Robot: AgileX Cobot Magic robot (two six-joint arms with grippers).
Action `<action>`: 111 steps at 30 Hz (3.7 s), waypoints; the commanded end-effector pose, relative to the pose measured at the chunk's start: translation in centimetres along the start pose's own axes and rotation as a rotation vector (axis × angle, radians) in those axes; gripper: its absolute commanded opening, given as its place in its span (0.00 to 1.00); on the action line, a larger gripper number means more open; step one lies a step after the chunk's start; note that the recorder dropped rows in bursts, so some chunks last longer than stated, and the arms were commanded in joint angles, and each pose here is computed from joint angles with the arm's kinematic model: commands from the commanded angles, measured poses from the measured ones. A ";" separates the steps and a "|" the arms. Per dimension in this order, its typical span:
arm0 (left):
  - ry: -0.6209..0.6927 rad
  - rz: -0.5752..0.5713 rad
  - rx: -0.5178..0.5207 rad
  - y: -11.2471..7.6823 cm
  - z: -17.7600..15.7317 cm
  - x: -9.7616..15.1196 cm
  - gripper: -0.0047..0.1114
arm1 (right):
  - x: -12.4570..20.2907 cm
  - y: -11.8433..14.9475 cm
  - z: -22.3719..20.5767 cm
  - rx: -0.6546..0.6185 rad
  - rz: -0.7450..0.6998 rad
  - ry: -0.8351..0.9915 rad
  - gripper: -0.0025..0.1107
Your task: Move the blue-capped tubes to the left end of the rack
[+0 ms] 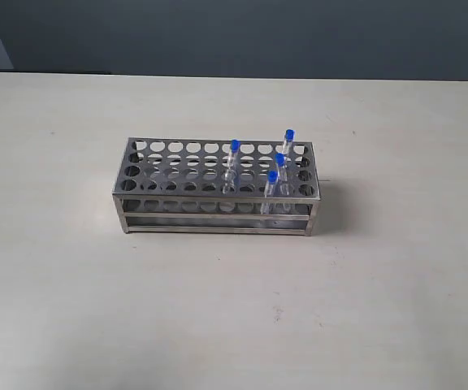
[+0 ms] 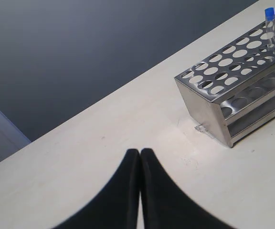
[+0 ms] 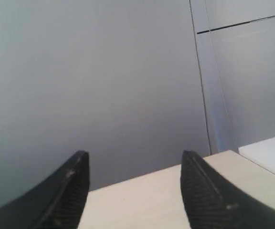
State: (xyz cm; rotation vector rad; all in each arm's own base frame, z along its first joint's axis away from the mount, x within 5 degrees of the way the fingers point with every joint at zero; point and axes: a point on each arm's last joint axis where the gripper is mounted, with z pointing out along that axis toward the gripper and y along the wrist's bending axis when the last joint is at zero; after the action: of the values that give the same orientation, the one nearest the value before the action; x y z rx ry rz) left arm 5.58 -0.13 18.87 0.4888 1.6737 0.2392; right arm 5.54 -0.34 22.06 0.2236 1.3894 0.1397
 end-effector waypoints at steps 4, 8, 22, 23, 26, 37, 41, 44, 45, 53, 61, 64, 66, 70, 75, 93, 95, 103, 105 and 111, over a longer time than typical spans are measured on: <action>-0.009 -0.008 0.004 0.0 0.0 -0.2 0.05 | -3.2 1.0 -0.7 -0.166 0.310 -0.345 0.51; -0.009 -0.008 0.004 0.0 0.0 -0.2 0.05 | -4.7 1.2 -1.4 -0.267 0.472 -0.504 0.51; -0.009 -0.008 0.004 0.0 0.0 -0.2 0.05 | -5.0 1.2 -1.6 -0.343 0.699 -0.509 0.51; -0.009 -0.008 0.004 0.0 0.0 -0.2 0.05 | -5.0 1.2 -1.6 -0.343 0.699 -0.509 0.51; -0.009 -0.008 0.004 0.0 0.0 -0.2 0.05 | -5.0 1.2 -1.6 -0.343 0.701 -0.509 0.51; -0.009 -0.008 0.004 0.0 0.0 -0.2 0.05 | -4.4 1.0 -1.3 -0.295 0.713 -0.451 0.51; -0.009 -0.008 0.004 0.0 0.0 -0.2 0.05 | -4.6 1.0 -1.3 -0.307 0.708 -0.466 0.51; -0.011 -0.004 0.003 0.0 0.0 -0.2 0.05 | -4.7 0.6 -1.4 -0.283 0.795 -0.488 0.51; -0.011 -0.004 0.003 0.0 0.0 -0.2 0.05 | -4.8 0.4 -1.4 -0.275 0.834 -0.504 0.51; -0.011 -0.004 0.003 0.0 0.0 -0.2 0.05 | -7.9 4.1 -0.3 -0.358 0.206 -0.308 0.03; -0.009 -0.003 0.003 0.0 0.0 -0.2 0.05 | -11.1 8.1 8.0 -0.573 0.001 0.327 0.05; -0.009 -0.003 0.003 0.0 0.0 -0.2 0.05 | -10.2 9.8 11.6 -0.728 0.051 0.496 0.05; -0.009 -0.003 0.003 0.0 0.0 -0.2 0.05 | -9.0 10.9 14.0 -0.798 0.083 0.593 0.05; -0.009 -0.003 0.003 0.0 0.0 -0.2 0.05 | -4.2 15.8 19.1 -0.865 0.043 0.742 0.05; -0.009 -0.003 0.003 0.0 0.0 -0.2 0.05 | -2.6 16.4 25.1 -0.201 -0.627 0.434 0.05; -0.009 -0.008 0.004 0.0 0.0 -0.2 0.05 | 8.1 25.6 19.3 -0.688 -0.573 1.358 0.41; -0.009 -0.008 0.004 0.0 0.0 -0.2 0.05 | 8.8 25.6 19.4 -0.684 -0.579 1.375 0.41; -0.009 -0.008 0.004 0.0 0.0 -0.2 0.05 | 11.2 25.4 19.7 -0.646 -0.605 1.400 0.37; -0.009 -0.008 0.004 0.0 0.0 -0.2 0.05 | 11.5 25.4 19.7 -0.644 -0.606 1.411 0.34; -0.009 -0.008 0.004 0.0 0.0 -0.2 0.05 | 11.4 25.3 19.6 -0.642 -0.610 1.420 0.05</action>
State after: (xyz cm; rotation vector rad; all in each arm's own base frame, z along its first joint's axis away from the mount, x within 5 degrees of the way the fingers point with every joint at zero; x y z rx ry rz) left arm 5.58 -0.13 18.87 0.4888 1.6737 0.2392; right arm 27.73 25.43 20.12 -1.0315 2.6280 0.2476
